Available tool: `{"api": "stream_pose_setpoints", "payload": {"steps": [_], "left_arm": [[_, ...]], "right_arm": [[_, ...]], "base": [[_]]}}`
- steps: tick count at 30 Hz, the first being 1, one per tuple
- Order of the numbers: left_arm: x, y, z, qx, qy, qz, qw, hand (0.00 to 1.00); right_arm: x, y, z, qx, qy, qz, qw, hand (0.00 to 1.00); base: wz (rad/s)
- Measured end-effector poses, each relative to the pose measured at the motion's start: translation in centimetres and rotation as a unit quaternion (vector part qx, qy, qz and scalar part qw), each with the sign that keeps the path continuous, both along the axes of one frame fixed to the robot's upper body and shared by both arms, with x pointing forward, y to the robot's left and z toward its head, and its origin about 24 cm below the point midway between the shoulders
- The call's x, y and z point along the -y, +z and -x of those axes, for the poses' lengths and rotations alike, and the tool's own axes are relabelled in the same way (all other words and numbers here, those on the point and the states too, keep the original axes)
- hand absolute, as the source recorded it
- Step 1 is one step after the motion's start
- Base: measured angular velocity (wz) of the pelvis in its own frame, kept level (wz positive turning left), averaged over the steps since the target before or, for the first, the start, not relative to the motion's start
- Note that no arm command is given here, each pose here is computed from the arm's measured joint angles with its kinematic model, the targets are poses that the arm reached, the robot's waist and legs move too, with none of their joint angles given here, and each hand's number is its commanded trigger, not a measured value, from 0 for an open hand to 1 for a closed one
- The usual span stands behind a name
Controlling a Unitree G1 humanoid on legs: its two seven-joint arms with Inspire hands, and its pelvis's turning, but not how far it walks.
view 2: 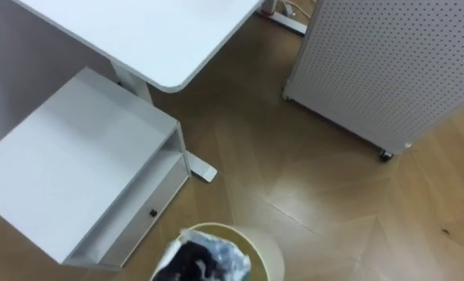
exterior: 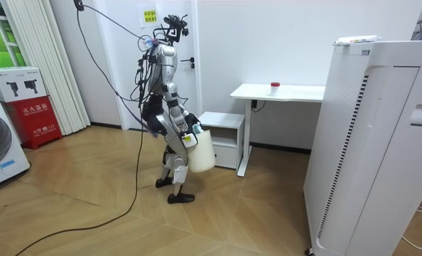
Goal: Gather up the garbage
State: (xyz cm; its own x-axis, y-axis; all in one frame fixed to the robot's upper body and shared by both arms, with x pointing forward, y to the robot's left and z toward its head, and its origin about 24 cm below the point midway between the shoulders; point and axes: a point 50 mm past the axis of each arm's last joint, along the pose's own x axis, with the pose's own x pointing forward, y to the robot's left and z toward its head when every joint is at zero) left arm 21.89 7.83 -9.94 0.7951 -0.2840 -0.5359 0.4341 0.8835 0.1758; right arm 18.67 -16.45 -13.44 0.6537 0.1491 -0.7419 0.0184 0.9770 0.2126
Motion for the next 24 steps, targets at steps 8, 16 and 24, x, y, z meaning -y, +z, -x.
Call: {"api": "stream_pose_setpoints", "payload": {"steps": [8, 16, 24], "left_arm": [[0.0, -1.2, 1.8, -0.069, -0.008, 0.055, 0.996, 0.0], [-0.2, -1.2, 1.9, -0.079, -0.031, 0.062, 0.994, 0.0], [-0.4, -1.4, 2.1, -0.084, -0.029, 0.064, 0.994, 0.0]], "right_arm": [[-0.2, 0.0, -0.1, -0.006, 0.012, 0.001, 1.0, 1.0], [0.0, 0.0, -0.1, -0.008, 0.019, 0.009, 1.0, 1.0], [0.3, -0.2, 0.3, -0.016, 0.02, 0.014, 1.0, 1.0]], "base": [[-0.02], [-0.01], [0.0]]}}
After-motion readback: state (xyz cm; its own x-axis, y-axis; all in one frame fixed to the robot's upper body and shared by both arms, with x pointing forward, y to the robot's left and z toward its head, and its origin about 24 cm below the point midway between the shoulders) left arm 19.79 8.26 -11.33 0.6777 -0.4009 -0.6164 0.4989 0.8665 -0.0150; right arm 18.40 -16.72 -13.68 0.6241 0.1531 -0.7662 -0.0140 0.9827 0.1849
